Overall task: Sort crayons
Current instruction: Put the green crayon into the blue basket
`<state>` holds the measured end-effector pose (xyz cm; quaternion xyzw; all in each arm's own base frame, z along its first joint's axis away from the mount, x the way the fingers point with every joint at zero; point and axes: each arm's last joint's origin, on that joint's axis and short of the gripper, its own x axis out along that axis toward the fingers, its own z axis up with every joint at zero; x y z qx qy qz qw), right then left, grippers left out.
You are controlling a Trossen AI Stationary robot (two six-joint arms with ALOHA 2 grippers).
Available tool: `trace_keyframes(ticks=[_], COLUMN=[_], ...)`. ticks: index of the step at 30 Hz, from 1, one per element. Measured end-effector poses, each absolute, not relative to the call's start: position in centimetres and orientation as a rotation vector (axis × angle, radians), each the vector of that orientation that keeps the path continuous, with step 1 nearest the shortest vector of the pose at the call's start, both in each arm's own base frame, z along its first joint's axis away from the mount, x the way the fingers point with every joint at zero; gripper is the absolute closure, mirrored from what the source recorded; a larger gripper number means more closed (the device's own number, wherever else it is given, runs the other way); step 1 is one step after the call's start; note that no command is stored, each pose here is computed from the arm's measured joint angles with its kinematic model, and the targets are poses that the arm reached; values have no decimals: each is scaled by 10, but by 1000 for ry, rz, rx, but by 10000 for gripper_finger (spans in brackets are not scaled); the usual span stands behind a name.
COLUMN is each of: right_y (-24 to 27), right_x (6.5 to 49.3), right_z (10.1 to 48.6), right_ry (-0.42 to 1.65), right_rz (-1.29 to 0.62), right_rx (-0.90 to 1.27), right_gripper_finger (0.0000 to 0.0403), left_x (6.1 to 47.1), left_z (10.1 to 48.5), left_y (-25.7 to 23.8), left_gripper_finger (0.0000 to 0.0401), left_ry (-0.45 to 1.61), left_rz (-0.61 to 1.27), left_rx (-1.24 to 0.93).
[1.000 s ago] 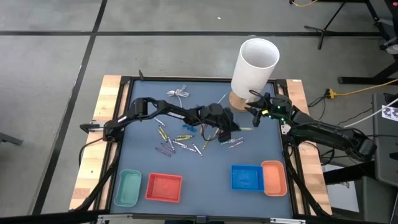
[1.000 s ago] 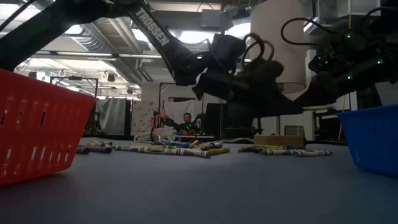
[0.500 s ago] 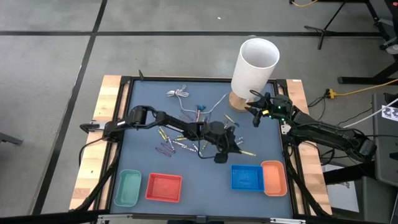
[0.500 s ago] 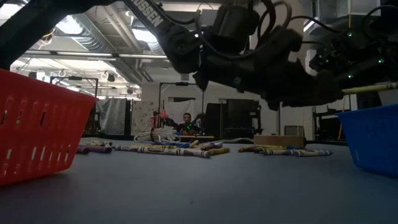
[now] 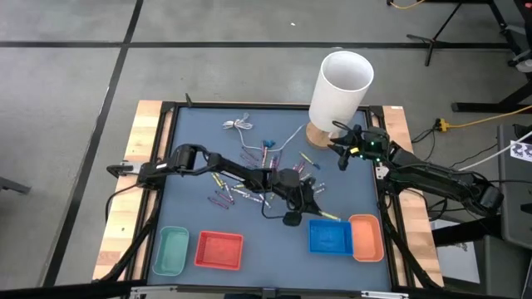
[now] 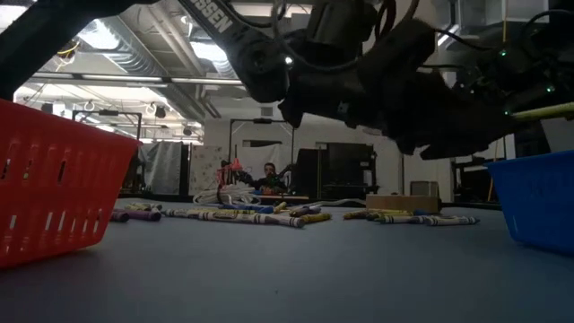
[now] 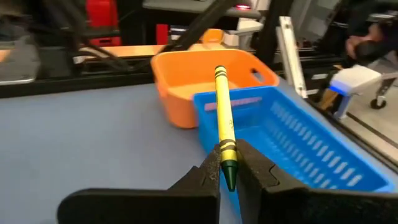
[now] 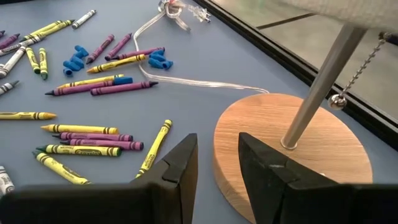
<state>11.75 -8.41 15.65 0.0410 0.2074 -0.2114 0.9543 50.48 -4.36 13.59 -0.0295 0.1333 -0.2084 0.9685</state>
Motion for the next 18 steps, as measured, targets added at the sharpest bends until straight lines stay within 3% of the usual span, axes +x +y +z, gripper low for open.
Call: trace_keyframes(ticks=[8,18], right_y=[-84,-84], right_x=[118,118], right_z=[156,157], right_ry=[421,421], right_rz=[-430,-429], right_rx=[86,86], right_gripper_finger=[286,286], left_x=[500,499], left_z=[136,135], left_y=[-90,-94], left_gripper_finger=[392,392], left_ry=[271,271], left_rz=[-415,-363], left_rx=[-30,-18])
